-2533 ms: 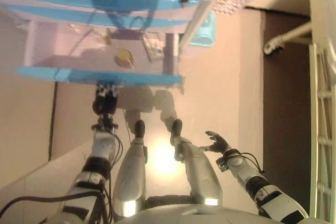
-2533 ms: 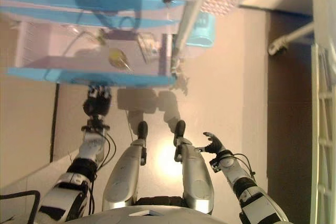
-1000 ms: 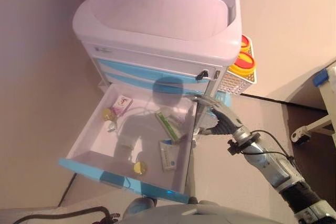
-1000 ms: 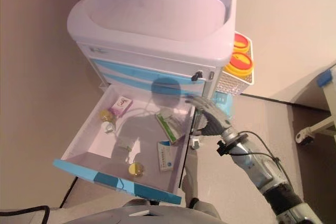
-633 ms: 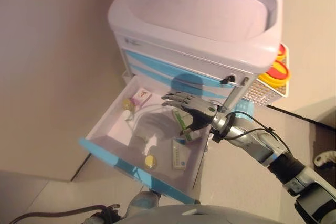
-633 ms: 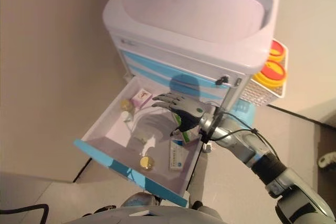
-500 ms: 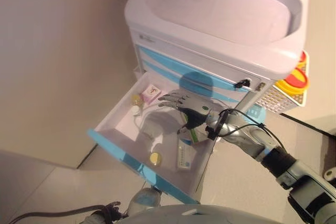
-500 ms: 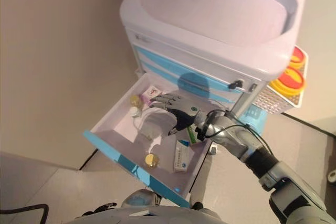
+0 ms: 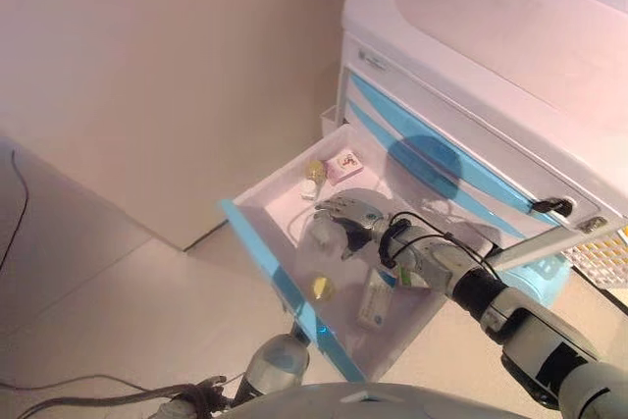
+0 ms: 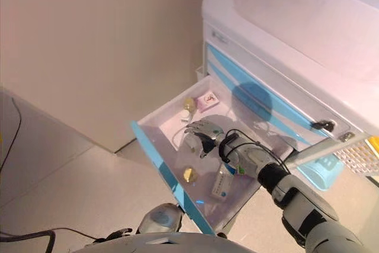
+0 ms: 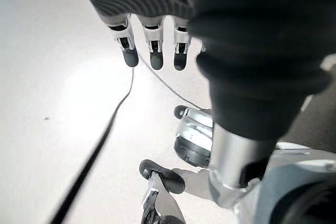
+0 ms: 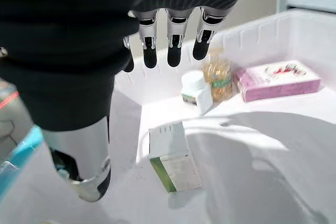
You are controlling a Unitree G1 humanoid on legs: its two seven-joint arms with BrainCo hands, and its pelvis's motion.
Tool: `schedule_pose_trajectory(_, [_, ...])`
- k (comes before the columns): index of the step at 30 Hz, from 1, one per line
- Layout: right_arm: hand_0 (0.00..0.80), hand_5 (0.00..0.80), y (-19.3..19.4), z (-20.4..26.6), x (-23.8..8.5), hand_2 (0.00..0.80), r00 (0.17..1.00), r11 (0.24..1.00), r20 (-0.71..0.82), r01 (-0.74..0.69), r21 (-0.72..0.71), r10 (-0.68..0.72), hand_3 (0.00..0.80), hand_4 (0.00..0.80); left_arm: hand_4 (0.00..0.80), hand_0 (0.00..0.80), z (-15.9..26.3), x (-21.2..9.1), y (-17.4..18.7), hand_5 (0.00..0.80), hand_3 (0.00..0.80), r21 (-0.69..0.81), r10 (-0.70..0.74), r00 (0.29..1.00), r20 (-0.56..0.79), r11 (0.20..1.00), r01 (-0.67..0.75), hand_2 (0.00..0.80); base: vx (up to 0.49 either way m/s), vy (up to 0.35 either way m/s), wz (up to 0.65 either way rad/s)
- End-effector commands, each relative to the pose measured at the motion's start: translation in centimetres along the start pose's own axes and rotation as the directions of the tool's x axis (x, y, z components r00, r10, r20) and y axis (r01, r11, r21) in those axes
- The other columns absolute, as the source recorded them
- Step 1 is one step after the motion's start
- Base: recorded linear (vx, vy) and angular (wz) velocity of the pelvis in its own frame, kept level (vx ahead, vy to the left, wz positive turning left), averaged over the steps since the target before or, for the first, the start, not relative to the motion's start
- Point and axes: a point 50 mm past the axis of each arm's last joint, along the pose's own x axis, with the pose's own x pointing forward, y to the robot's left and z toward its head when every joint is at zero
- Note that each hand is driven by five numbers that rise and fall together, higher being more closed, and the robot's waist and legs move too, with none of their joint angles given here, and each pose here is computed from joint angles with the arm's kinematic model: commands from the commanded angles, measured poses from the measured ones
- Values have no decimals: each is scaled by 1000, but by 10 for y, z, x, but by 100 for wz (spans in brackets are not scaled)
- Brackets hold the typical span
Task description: Open the drawer and pick up the medicine
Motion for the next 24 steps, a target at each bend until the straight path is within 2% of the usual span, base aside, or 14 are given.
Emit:
schedule_pose_trajectory(1, [0, 0, -21, 14, 14, 0, 995, 993, 42, 95, -64, -92, 0, 0, 0, 0, -8, -5, 19, 0, 0, 14, 45, 999, -9, 999, -45, 0, -10, -3, 35])
schedule_pose_trajectory(6, [0, 0, -24, 9, 23, 0, 994, 992, -19, 108, -67, -110, 0, 0, 0, 0, -2, -5, 27, 0, 0, 18, 65, 998, 17, 998, -65, 0, -28, -5, 14])
schedule_pose_trajectory(24, [0, 0, -23, -32, 27, 0, 966, 994, -259, -6, -108, -22, 0, 0, 0, 0, 17, -5, 34, 0, 0, 17, 80, 992, 94, 996, -82, 0, -7, 1, 5])
